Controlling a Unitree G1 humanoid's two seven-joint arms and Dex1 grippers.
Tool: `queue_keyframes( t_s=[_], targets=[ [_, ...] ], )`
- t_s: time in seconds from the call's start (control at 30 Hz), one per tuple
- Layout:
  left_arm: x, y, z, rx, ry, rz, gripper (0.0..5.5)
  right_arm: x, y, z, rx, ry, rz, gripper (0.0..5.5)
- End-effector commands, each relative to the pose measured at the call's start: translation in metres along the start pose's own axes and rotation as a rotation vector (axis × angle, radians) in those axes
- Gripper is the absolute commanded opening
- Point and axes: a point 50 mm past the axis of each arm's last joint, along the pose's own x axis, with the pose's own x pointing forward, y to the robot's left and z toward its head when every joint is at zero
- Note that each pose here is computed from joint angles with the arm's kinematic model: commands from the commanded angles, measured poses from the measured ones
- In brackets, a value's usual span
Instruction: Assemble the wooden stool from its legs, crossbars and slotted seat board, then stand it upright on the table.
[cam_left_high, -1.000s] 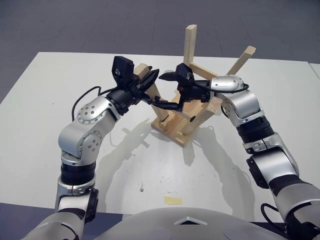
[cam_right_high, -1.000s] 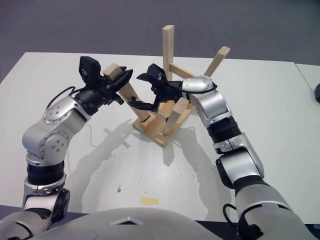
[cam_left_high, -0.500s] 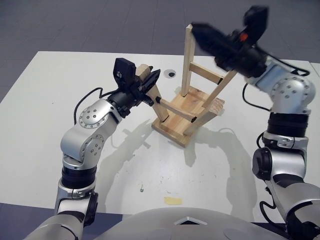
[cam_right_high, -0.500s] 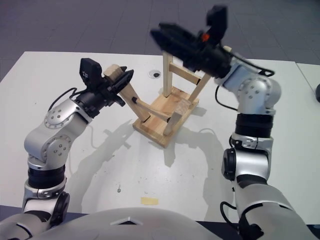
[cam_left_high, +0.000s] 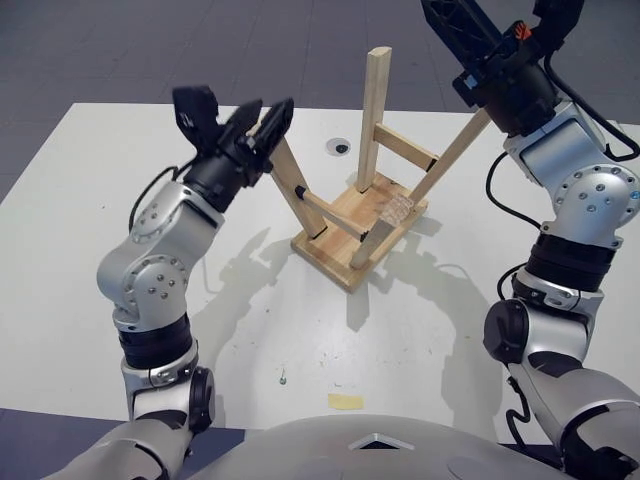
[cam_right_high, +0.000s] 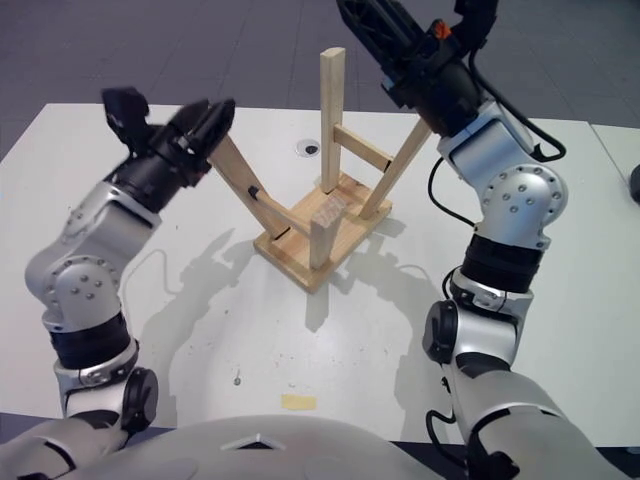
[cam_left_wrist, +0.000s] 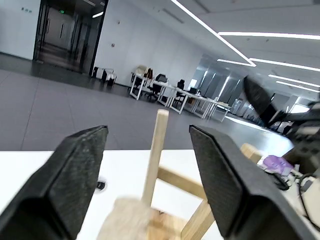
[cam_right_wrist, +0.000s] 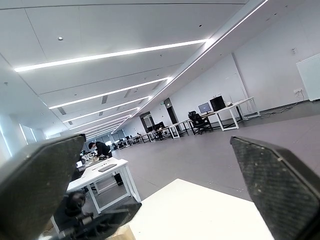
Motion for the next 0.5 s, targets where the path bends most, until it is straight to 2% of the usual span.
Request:
queue_keyframes(
  t_s=[0.03, 0.17, 0.23, 0.27, 0.37, 0.43, 0.5],
  targets=[
    [0.005, -0.008, 0.039, 0.104, -0.080, -0.029, 3.78, -0.002, 0.003, 0.000, -0.003, -0.010, -0.001, 5.40],
    [0.022, -0.010, 0.086, 0.282, -0.190, -0.011, 4.47, -0.003, 0.003, -0.001, 0.001, -0.019, -0.020, 5.40],
    [0.028, -0.014, 0.089, 0.308, -0.196, -0.046, 4.90, -0.004, 0.006, -0.005, 0.010, -0.018, -0.019, 5.40],
    [0.031, -0.010, 0.079, 0.299, -0.159, -0.048, 5.15, -0.005, 0.006, -0.007, 0.013, -0.016, -0.022, 5.40],
    [0.039, 0.032, 0.000, 0.345, 0.146, 0.097, 5.38, -0.011, 0.005, -0.018, 0.023, 0.009, -0.057, 5.40],
    [0.027, 0.047, -0.056, 0.360, 0.331, 0.140, 5.38, -0.015, 0.006, -0.027, 0.024, 0.040, -0.074, 5.40],
    [0.013, 0.047, -0.088, 0.349, 0.415, 0.152, 5.38, -0.020, 0.007, -0.034, 0.028, 0.064, -0.083, 5.40]
  ],
)
